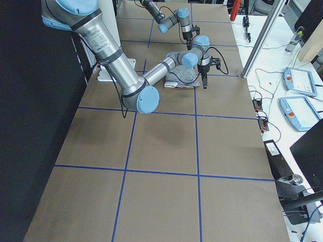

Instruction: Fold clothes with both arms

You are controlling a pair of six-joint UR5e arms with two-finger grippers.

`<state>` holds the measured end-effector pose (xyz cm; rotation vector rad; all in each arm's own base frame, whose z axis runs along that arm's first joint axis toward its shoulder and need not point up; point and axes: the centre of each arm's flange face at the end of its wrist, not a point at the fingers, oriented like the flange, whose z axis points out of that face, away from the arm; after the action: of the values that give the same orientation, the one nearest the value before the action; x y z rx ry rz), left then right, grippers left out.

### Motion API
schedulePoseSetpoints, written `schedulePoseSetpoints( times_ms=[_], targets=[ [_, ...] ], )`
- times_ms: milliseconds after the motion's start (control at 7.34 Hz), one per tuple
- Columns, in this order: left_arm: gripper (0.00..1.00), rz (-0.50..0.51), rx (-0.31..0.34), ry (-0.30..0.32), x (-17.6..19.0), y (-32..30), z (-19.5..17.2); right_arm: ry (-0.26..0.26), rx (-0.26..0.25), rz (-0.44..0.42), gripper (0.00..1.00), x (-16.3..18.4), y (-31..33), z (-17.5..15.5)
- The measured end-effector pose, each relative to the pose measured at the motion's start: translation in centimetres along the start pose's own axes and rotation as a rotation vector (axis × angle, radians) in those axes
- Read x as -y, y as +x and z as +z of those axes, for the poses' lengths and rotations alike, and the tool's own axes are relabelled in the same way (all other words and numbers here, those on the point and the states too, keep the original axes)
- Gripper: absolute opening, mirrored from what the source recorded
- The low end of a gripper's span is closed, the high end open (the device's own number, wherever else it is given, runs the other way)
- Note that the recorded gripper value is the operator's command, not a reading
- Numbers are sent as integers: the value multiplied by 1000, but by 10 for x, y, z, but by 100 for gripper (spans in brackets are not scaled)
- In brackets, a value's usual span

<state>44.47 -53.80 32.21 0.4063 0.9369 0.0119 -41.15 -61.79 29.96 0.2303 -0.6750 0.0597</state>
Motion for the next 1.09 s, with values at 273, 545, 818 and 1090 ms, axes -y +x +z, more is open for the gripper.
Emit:
schedulePoseSetpoints(
  times_ms=[273, 545, 818, 1090],
  targets=[
    [100, 154, 71, -6, 12, -57, -61, -26, -15, -116, 100, -3, 114, -8],
    [100, 298, 139, -13, 20, -146, -115, -66, -43, -276, 100, -14, 269, -23],
    [100, 429, 185, -41, 29, -263, -174, -117, -43, -352, 100, -52, 427, -39],
    [100, 375, 204, -99, -5, -370, -209, -204, -56, -293, 100, -143, 549, -29]
  ],
)
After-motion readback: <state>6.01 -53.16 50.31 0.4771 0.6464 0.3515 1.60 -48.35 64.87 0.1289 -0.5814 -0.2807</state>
